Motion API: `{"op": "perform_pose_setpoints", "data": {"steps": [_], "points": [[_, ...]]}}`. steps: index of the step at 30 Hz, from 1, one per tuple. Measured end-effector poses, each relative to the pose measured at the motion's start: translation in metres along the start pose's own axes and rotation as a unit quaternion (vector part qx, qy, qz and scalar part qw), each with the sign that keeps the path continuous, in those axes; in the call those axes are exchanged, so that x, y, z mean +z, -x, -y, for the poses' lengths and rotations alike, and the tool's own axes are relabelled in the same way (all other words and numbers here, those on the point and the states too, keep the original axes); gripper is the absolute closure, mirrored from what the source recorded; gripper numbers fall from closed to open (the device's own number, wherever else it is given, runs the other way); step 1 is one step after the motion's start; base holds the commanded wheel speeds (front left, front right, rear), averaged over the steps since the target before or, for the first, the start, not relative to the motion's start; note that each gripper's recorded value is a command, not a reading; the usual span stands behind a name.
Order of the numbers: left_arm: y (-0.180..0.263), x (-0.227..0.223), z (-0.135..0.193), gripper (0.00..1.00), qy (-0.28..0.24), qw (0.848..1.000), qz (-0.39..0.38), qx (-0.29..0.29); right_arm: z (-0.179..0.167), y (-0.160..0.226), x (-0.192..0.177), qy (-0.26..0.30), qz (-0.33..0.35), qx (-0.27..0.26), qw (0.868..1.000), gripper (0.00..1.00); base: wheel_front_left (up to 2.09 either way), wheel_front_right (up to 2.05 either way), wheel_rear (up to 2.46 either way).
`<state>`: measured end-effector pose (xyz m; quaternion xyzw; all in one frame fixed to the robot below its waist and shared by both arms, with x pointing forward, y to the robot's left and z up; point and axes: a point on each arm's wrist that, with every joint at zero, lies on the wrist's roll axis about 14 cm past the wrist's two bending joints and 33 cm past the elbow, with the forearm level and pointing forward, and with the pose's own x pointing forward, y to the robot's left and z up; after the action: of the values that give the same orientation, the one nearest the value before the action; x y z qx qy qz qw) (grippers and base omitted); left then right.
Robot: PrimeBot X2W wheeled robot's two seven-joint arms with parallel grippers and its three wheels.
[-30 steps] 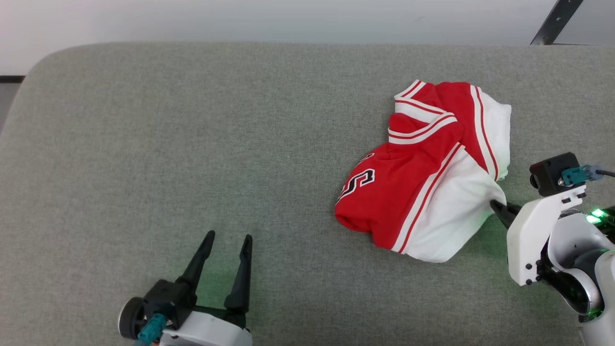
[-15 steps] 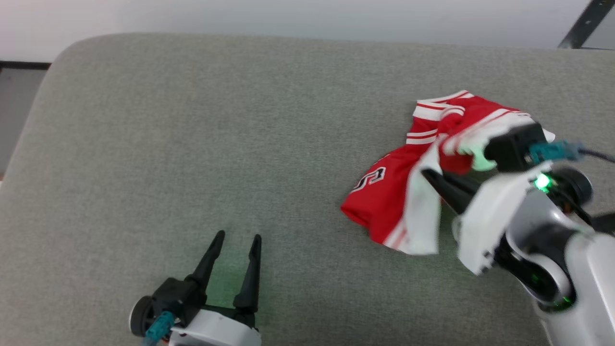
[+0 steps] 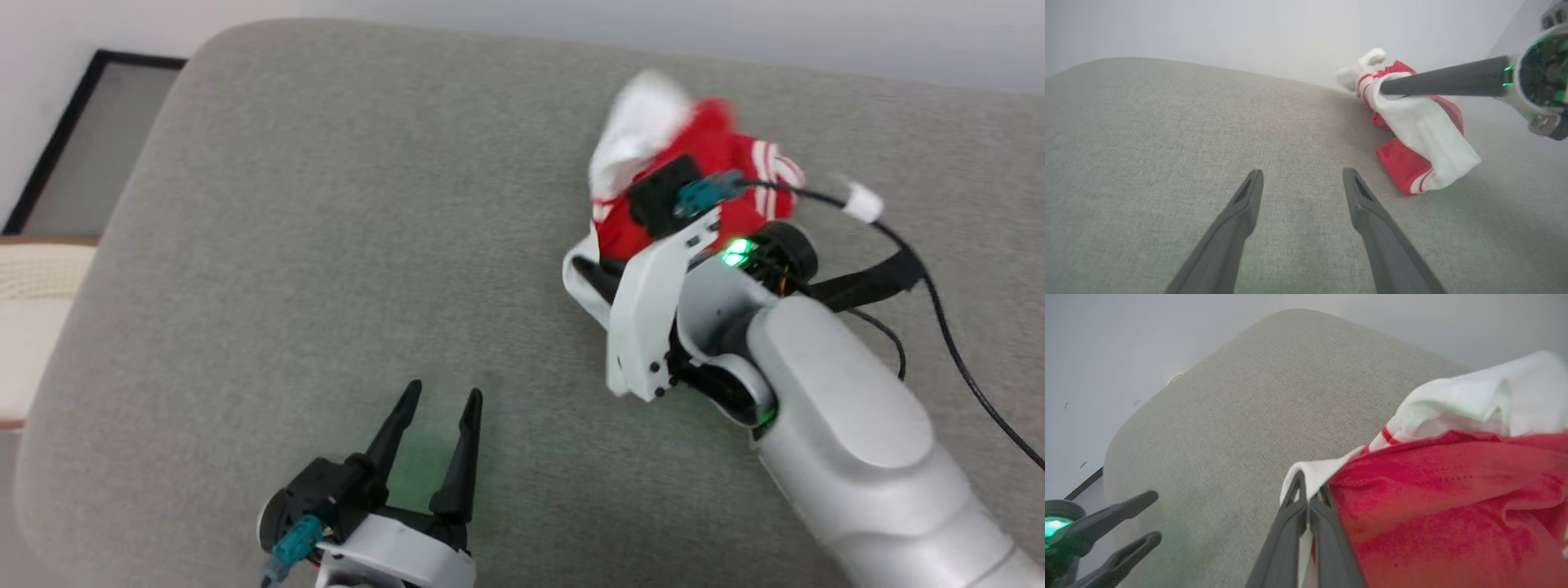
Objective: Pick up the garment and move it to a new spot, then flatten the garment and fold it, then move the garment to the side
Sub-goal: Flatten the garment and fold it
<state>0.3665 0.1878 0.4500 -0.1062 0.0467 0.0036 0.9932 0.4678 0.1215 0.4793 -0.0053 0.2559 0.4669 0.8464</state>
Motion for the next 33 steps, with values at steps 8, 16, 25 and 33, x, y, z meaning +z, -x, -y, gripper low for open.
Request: {"op": "perform_pose_setpoints", "data": {"steps": [8,16,25,33], "points": [[0.011,0.000,-0.016,0.00,0.002,0.999,-0.002,0.034,-0.012,-0.033,-0.033,0.011,-0.044,0.023,0.999,1.00,0.00,0.00,0.00],[0.007,0.003,-0.015,0.00,-0.005,1.000,0.003,0.028,-0.009,-0.026,-0.005,0.008,0.022,0.019,1.000,0.00,0.00,0.00,0.00],[0.000,0.010,-0.008,0.00,-0.016,1.000,0.015,0.010,0.032,0.027,0.009,0.005,0.126,-0.034,0.991,0.00,0.00,0.00,0.00],[-0.012,0.016,0.000,0.00,-0.023,0.999,0.026,-0.012,0.090,0.113,-0.032,-0.022,0.209,-0.149,0.966,0.00,0.00,0.00,0.00]]}}
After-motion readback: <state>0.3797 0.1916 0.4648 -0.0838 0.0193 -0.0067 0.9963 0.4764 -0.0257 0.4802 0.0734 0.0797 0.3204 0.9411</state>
